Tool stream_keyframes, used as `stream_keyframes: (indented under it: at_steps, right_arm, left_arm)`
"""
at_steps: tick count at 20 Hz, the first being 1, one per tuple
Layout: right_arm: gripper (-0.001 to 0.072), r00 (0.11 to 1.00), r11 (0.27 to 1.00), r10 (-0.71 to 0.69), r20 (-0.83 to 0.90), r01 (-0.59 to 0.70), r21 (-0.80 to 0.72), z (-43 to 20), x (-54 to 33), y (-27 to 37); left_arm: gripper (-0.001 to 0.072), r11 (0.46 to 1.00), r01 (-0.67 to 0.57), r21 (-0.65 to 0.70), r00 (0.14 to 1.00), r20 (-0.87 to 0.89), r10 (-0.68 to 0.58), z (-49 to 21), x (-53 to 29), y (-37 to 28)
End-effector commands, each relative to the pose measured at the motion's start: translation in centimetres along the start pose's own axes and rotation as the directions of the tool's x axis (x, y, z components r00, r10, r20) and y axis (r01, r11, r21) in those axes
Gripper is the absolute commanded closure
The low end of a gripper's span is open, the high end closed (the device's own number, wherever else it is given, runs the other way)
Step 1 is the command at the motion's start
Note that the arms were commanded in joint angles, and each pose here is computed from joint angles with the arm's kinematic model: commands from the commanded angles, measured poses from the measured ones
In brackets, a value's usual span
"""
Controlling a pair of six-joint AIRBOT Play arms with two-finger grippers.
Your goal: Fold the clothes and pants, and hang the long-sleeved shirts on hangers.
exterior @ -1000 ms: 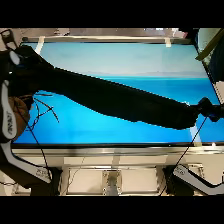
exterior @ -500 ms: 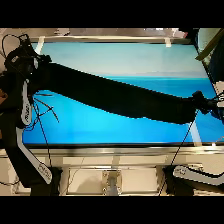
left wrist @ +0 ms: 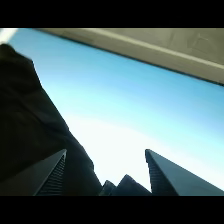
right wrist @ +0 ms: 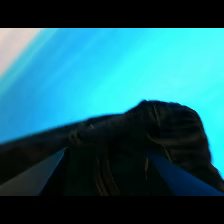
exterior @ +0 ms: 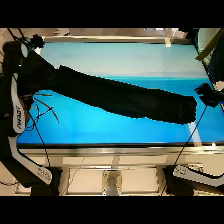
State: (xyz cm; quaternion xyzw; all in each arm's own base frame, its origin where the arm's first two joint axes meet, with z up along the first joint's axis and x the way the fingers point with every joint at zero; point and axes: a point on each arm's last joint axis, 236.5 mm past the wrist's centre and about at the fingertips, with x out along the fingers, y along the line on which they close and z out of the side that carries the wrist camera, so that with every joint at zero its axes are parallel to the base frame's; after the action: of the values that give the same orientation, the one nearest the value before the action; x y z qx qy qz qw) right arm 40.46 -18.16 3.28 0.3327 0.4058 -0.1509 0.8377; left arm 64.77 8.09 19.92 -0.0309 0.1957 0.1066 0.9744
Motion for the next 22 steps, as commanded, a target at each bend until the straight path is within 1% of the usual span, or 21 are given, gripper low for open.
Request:
stream_keyframes:
  at_steps: [1, 2, 3, 4, 5, 7, 8, 9, 10, 11, 14, 18, 22]
  right_arm:
    - [0.0200, 0.969, 0.969, -0.207, -0.136, 0.183, -0.168, -1.8, -4.8, -3.7]
    - [0.0198, 0.964, 0.966, -0.229, -0.135, 0.208, -0.151, -1.7, -5.0, -4.4]
    - [0.0197, 0.966, 0.973, -0.215, -0.145, 0.198, -0.121, -1.8, -4.8, -4.9]
    - [0.0197, 0.970, 0.983, -0.175, -0.169, 0.161, -0.091, -2.0, -4.3, -5.3]
    - [0.0197, 0.973, 0.993, -0.110, -0.202, 0.101, -0.056, -2.3, -3.7, -5.6]
    - [0.0196, 0.965, 0.997, 0.077, -0.251, -0.067, 0.046, -2.9, -2.7, -6.2]
    - [0.0132, 0.957, 0.984, 0.160, -0.243, -0.136, 0.114, -2.7, -2.3, -7.1]
    - [0.0085, 0.948, 0.968, 0.223, -0.225, -0.188, 0.167, -2.4, -1.8, -8.2]
    - [0.0040, 0.943, 0.955, 0.256, -0.212, -0.213, 0.205, -2.3, -1.2, -9.3]
    - [0.0013, 0.940, 0.948, 0.270, -0.210, -0.220, 0.231, -2.6, -0.5, -10.5]
    - [0.0014, 0.914, 0.932, 0.306, -0.265, -0.231, 0.278, -4.6, 2.6, -12.5]
    - [0.0015, 0.868, 0.913, 0.385, -0.314, -0.308, 0.268, -6.5, 6.0, -10.8]
    - [0.0017, 0.845, 0.919, 0.390, -0.367, -0.333, 0.210, -7.4, 8.1, -8.4]
  left_arm:
    - [0.0141, 0.977, 0.056, 0.204, 0.998, -0.037, -0.049, 2.5, -7.0, -3.9]
    - [0.0140, 0.968, 0.084, 0.236, 0.996, -0.061, -0.071, 2.2, -8.3, -5.5]
    - [0.0140, 0.961, 0.117, 0.250, 0.991, -0.089, -0.097, 1.7, -9.4, -7.4]
    - [0.0140, 0.953, 0.150, 0.264, 0.986, -0.114, -0.123, 1.0, -10.2, -9.4]
    - [0.0140, 0.943, 0.183, 0.278, 0.979, -0.143, -0.148, 0.2, -10.9, -11.3]
    - [0.0140, 0.911, 0.253, 0.326, 0.960, -0.199, -0.196, -1.7, -12.4, -15.2]
    - [0.0140, 0.893, 0.283, 0.351, 0.953, -0.209, -0.220, -2.2, -13.1, -16.9]
    - [0.0140, 0.881, 0.307, 0.360, 0.946, -0.211, -0.244, -2.5, -13.8, -18.4]
    - [0.0140, 0.869, 0.330, 0.368, 0.940, -0.216, -0.265, -2.8, -14.3, -19.8]
    - [0.0140, 0.857, 0.351, 0.377, 0.933, -0.220, -0.285, -3.2, -14.9, -21.2]
    - [0.0140, 0.818, 0.410, 0.403, 0.909, -0.253, -0.330, -5.2, -16.0, -24.9]
    - [0.0140, 0.778, 0.461, 0.427, 0.883, -0.309, -0.353, -8.4, -16.0, -28.3]
    - [0.0140, 0.758, 0.484, 0.438, 0.869, -0.341, -0.357, -10.4, -15.7, -29.8]
